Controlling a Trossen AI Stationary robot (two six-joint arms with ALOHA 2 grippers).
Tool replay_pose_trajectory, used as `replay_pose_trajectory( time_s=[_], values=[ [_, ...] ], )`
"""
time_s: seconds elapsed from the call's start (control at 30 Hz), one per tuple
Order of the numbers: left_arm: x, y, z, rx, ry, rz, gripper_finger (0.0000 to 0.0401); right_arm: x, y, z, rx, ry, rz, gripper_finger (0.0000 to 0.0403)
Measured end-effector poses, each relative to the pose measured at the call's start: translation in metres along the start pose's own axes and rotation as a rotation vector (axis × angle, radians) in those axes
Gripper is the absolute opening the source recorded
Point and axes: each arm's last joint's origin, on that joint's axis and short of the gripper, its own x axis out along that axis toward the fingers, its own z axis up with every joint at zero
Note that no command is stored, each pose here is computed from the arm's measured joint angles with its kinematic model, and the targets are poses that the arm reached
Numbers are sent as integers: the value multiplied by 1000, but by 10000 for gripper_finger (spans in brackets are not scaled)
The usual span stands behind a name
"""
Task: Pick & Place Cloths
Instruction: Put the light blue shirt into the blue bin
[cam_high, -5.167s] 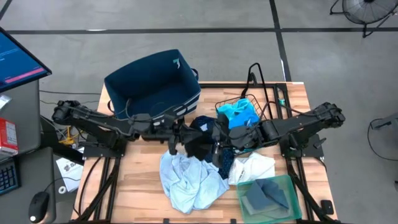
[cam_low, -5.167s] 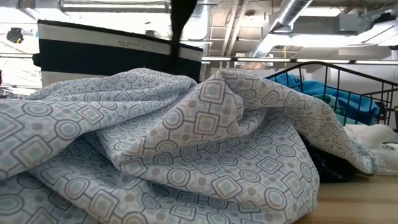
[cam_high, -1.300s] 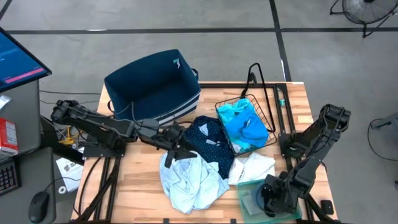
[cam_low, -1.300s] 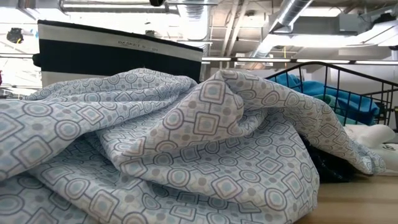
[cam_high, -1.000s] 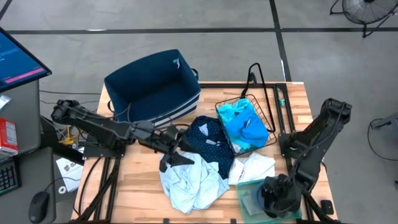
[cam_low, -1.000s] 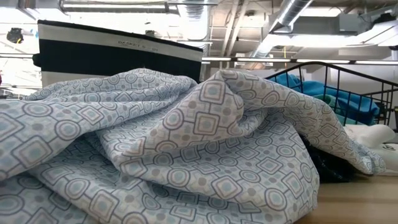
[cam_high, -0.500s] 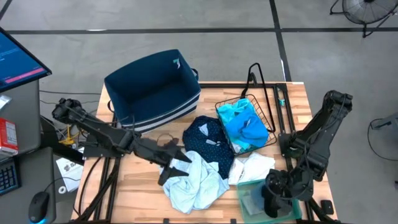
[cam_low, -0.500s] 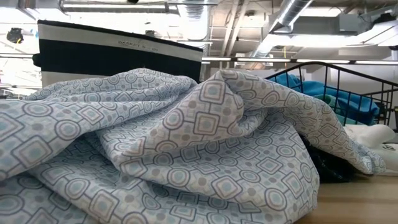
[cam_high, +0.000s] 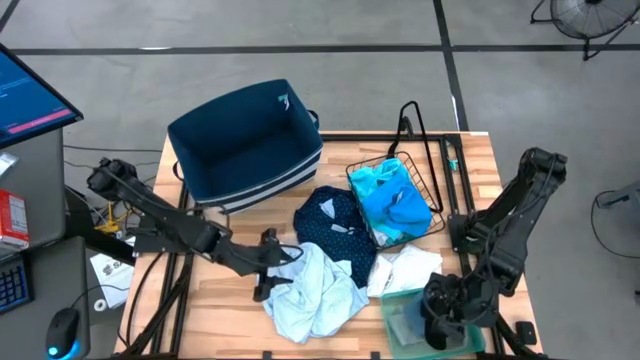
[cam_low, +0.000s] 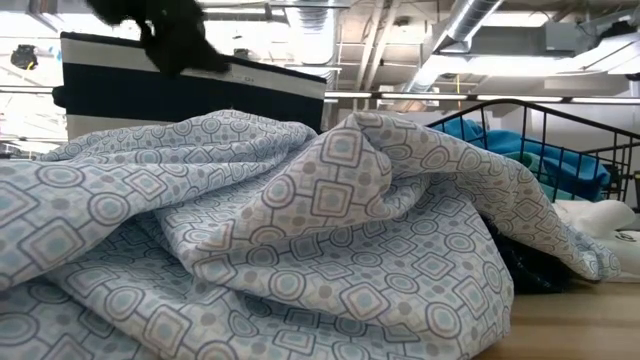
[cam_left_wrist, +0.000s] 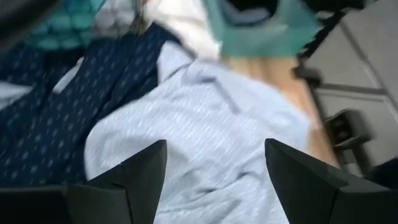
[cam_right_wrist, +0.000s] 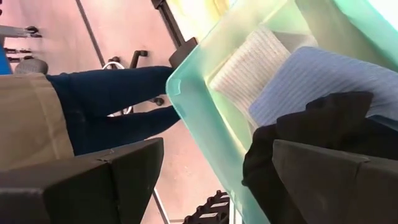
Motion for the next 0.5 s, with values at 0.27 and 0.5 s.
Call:
replay_pose_trajectory(
  time_s=[0.27, 0.5],
  values=[
    [31, 2, -27, 30, 89, 100, 253, 3, 0, 0, 4, -1, -13, 295],
    [57, 0, -46, 52, 150, 108, 253, 4, -1, 2, 10, -6, -16, 295]
  ],
)
